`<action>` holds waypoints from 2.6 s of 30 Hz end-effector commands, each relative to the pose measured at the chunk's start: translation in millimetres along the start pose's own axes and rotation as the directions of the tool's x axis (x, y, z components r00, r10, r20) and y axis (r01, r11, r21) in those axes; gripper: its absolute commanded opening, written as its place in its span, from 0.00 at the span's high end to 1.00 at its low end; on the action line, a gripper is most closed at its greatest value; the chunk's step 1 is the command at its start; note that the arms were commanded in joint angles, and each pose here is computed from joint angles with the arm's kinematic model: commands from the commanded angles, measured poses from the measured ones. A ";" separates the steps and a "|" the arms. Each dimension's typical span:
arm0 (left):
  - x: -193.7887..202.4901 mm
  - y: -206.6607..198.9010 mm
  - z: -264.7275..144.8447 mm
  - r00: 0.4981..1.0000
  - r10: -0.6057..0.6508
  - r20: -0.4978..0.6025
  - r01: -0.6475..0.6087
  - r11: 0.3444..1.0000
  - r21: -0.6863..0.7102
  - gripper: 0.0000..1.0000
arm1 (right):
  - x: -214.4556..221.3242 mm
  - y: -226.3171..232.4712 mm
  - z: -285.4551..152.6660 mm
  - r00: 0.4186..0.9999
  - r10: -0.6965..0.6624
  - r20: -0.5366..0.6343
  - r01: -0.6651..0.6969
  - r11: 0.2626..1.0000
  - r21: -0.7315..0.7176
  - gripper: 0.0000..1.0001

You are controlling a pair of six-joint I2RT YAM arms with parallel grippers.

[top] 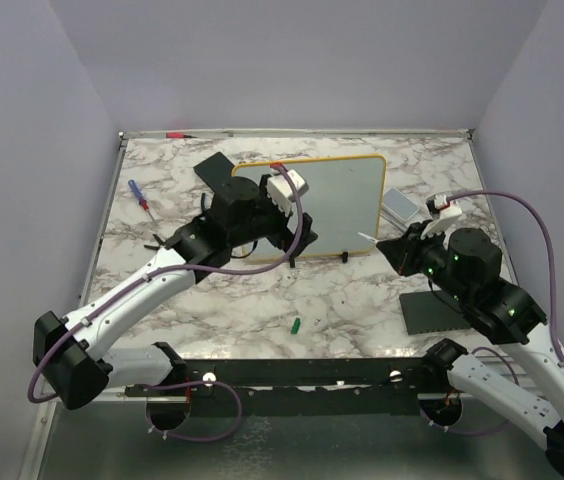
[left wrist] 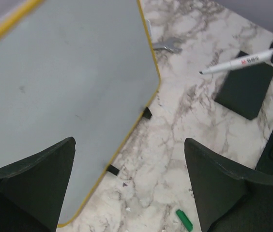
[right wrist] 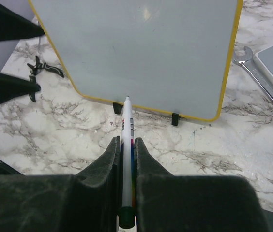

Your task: Write a sentence on the whiteboard

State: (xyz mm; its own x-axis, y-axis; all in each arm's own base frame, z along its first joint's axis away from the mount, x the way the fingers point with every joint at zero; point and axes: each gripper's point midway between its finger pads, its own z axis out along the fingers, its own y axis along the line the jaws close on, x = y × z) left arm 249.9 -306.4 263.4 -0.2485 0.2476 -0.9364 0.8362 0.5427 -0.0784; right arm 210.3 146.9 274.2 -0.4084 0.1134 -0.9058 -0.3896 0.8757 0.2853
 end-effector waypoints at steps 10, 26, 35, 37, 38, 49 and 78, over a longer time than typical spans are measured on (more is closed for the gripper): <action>-71.9 128.7 -64.3 0.944 -0.160 0.287 0.235 0.940 -0.248 0.03 | -18.8 4.9 3.5 0.997 0.011 0.082 -0.010 1.000 -0.018 1.00; -7.7 193.5 -112.2 0.884 -0.300 0.359 0.369 0.918 -0.144 0.04 | -25.5 49.0 37.1 0.995 0.053 0.087 -0.032 0.973 -0.228 1.00; 19.3 205.9 -120.0 0.880 -0.337 0.335 0.391 0.914 -0.108 0.06 | -37.5 73.6 74.3 0.976 0.111 0.187 -0.051 0.953 -0.300 1.00; 27.7 208.9 -116.0 0.876 -0.364 0.316 0.412 0.906 -0.098 0.09 | -40.1 78.1 81.8 0.970 0.113 0.214 -0.045 0.953 -0.299 1.00; 32.5 209.0 -112.8 0.871 -0.387 0.303 0.429 0.900 -0.083 0.11 | -41.0 80.5 85.9 0.968 0.110 0.227 -0.039 0.954 -0.298 1.00; 37.9 168.5 -81.4 0.903 -0.366 0.224 0.360 0.930 0.069 0.18 | -43.3 111.7 127.2 0.961 0.097 0.258 -0.002 0.939 -0.345 1.00; 79.0 177.2 -31.4 0.900 -0.426 0.093 0.425 0.904 0.034 0.56 | -37.8 146.6 177.8 0.967 0.075 0.245 0.043 0.895 -0.443 1.00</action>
State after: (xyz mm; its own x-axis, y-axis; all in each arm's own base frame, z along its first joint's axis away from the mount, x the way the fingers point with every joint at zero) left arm 354.6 -167.4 182.2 -0.5649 -0.0990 -0.8192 0.6547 0.5504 -0.5181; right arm 311.2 345.6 278.1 -0.2679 0.2743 -0.9236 -0.7062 0.5961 0.3820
